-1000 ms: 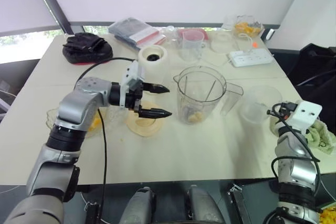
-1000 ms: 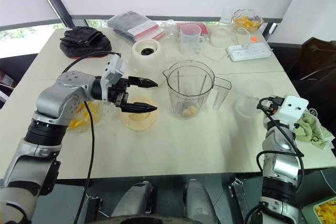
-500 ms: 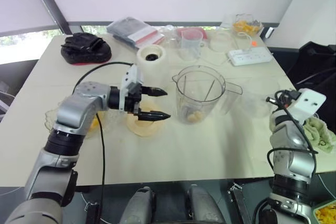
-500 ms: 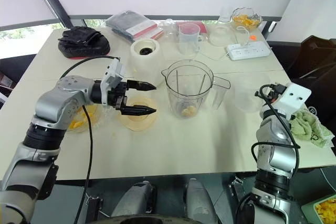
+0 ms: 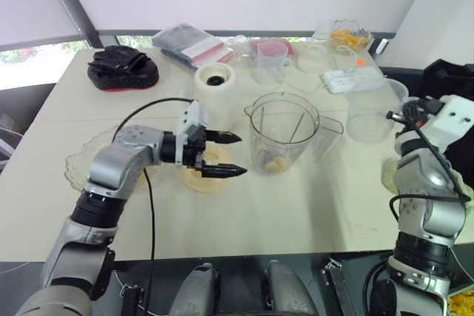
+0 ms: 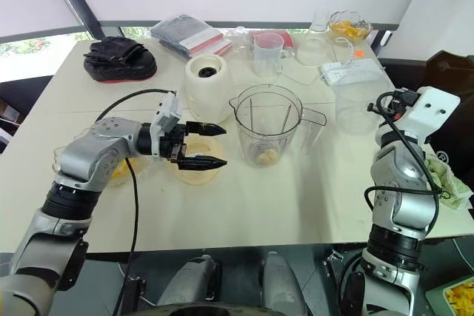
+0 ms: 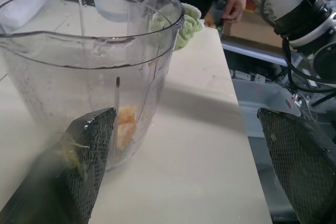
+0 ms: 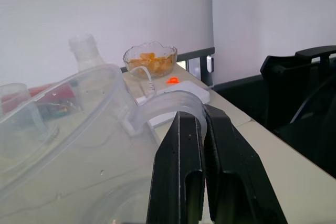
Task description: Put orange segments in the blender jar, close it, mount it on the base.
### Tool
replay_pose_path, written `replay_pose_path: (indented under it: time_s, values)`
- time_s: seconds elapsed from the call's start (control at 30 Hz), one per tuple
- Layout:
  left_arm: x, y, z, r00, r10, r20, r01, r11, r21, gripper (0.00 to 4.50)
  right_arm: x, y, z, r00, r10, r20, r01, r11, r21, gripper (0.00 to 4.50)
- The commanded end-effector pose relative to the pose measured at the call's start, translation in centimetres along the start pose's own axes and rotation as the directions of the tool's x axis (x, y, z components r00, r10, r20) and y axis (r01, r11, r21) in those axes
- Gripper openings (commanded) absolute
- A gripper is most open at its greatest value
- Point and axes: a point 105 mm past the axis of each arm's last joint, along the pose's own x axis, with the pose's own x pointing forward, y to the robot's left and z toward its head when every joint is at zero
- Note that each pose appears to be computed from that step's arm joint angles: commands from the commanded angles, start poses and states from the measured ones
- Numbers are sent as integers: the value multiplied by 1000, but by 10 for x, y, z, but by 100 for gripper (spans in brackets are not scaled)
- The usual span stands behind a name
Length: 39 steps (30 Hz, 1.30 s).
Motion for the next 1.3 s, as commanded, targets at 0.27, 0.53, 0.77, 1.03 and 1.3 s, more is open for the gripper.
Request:
replay_pose_path:
  time_s: [0.27, 0.53, 0.77, 1.03, 1.3]
  values:
    - [8, 3, 7, 999, -28, 16, 27, 999, 40, 450, -11, 33, 85, 960, 157, 232, -139, 986, -92, 6]
    - [9, 5, 5, 999, -25, 21, 24, 999, 34, 450, -29, 43, 117, 914, 304, 268, -225, 931, -287, 6]
    - [1, 18, 7, 999, 10, 30, -11, 1000, 25, 450, -42, 56, 127, 867, 429, 255, -270, 833, -482, 6]
    - [-4, 22, 13, 998, 25, 62, -27, 999, 30, 450, -54, 79, 129, 809, 537, 240, -304, 731, -611, 6]
    - [-12, 27, 26, 990, 78, 118, -85, 995, 50, 450, -60, 93, 128, 768, 601, 221, -318, 657, -683, 6]
